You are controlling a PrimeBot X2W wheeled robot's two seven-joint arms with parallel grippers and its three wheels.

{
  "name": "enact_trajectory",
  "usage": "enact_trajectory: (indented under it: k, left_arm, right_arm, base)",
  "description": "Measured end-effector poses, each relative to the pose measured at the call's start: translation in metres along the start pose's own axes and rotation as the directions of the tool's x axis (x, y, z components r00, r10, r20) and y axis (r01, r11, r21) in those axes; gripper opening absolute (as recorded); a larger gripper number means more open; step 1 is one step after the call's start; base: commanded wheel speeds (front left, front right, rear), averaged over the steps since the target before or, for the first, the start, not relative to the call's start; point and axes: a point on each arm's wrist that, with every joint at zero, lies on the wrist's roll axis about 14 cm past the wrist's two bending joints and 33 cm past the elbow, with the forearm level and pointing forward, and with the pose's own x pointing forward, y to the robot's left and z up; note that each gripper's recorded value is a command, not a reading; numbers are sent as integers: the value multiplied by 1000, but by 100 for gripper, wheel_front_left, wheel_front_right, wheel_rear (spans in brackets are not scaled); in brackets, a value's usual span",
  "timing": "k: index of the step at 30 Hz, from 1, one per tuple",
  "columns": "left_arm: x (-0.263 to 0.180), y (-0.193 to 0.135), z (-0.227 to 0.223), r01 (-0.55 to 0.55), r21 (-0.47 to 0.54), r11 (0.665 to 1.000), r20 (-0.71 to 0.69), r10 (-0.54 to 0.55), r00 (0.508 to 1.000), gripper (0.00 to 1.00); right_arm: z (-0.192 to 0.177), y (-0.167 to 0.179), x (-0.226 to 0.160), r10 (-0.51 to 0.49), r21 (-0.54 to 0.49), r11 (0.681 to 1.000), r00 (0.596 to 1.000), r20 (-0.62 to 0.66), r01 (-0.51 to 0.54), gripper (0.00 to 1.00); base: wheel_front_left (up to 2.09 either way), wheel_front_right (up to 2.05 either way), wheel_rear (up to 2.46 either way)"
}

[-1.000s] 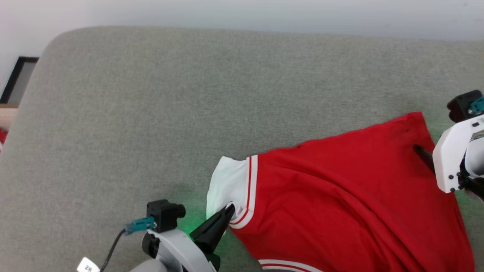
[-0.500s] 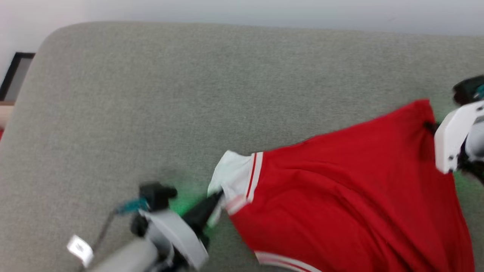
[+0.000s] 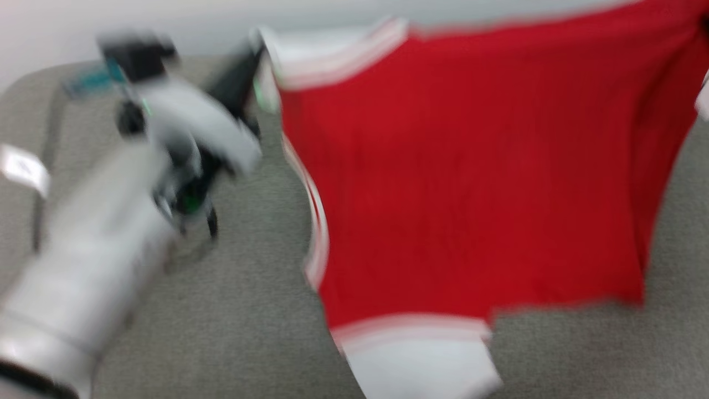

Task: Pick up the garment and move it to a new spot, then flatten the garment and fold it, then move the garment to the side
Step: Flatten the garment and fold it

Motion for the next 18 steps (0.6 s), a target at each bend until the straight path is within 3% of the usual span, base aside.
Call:
enact_trajectory:
  k: [4,11,15,18]
  left_arm:
    - [38,-6,61,2,-20,1000,135,1,991,0]
    - [70,-14,152,-3,-2,1000,343,4,939,0]
    - [71,-16,172,8,-41,999,402,9,915,0]
    - [68,-8,132,-10,-35,999,330,21,944,0]
  right_arm:
    - [55,-22,1,-73,44,997,983,168,67,0]
    - [132,-43,-10,-162,95,986,896,414,135,0]
    - [133,-41,-8,-172,96,985,891,420,145,0]
    - [112,-35,-1,-164,86,986,913,372,142,0]
  base:
    - [0,0,0]
    - [0,0,0]
    - [0,0,0]
    - [0,0,0]
